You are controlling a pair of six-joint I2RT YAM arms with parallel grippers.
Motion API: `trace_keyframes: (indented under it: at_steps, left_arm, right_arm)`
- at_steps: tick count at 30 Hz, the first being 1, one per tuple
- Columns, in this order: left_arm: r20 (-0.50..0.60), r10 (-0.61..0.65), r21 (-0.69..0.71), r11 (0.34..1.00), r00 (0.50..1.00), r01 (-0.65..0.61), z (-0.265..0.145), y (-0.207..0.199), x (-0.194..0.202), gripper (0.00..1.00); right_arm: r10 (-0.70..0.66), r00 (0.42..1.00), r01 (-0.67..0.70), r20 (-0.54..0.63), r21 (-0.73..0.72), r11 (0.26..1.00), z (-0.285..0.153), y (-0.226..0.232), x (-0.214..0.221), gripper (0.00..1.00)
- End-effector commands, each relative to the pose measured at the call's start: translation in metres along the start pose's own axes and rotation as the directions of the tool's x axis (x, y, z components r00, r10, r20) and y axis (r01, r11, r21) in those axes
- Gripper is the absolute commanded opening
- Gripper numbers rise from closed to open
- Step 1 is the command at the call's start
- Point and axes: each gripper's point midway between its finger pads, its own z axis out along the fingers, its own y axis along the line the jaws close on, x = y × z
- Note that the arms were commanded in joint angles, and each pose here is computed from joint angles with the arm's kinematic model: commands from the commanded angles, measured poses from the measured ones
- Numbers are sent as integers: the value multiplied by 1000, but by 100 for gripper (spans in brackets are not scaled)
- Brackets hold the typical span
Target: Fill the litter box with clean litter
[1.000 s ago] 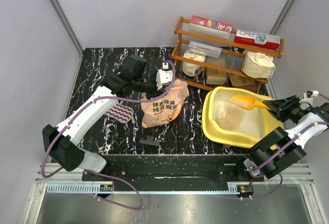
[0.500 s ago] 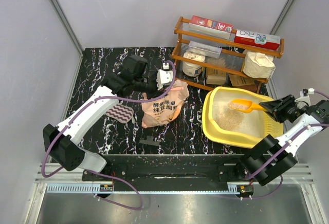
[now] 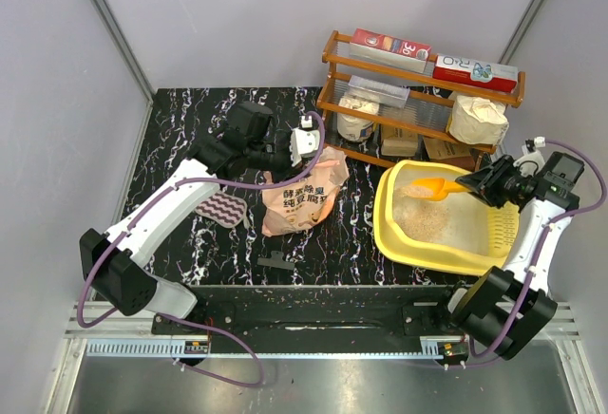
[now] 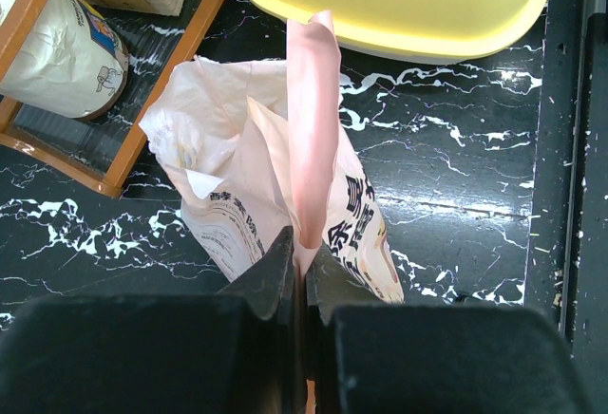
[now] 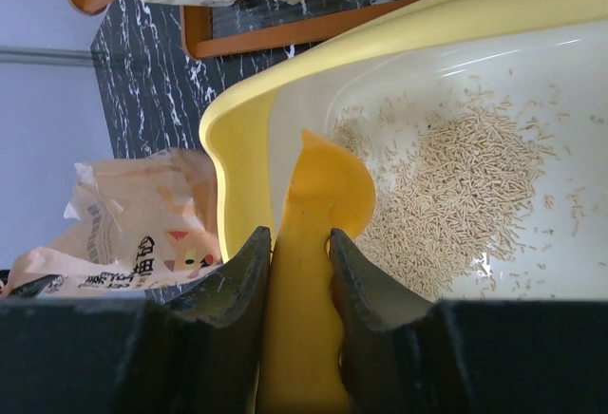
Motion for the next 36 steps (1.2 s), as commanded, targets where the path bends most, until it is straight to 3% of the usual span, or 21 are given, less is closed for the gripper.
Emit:
trace_keyframes:
  at_steps: [1,6,10,15,22,25,31,32,36]
  left_arm:
    - [173,112,-9,994,979,-112,-6,-1,-49,0]
    - [175,111,-1,994,978,-113,-4,0,-50,0]
    - [178,113,11,993,978,-117,-1,0,-49,0]
    - [186,101,27,994,977,-108,3,1,-52,0]
    - [198,106,1,994,975,-108,-1,6,-61,0]
    - [196,117,-27,993,974,-114,-6,8,-63,0]
    - [164,153,-75,987,975,-142,-20,8,-61,0]
    - [152,153,-74,987,976,-143,-21,6,-57,0]
    - [122,196,-97,978,973,-184,-29,5,-52,0]
  right_arm:
    - [-44,993,43,113,20,999,-10,15,-32,0]
    - [-123,985,108,125,121,987,-22,7,-32,0]
    - [-259,959,229,115,227,947,-39,3,-41,0]
    - [-385,922,360,29,299,884,-57,-2,-40,0]
    - [-563,820,568,-103,33,822,-65,71,-8,0]
    - [-629,772,618,-94,-119,777,-66,115,5,0]
    - [-685,728,629,-10,-389,674,-51,189,13,0]
    - [-724,689,659,25,-437,612,-43,207,17,0]
    - [-771,634,666,49,-542,513,-17,251,26,0]
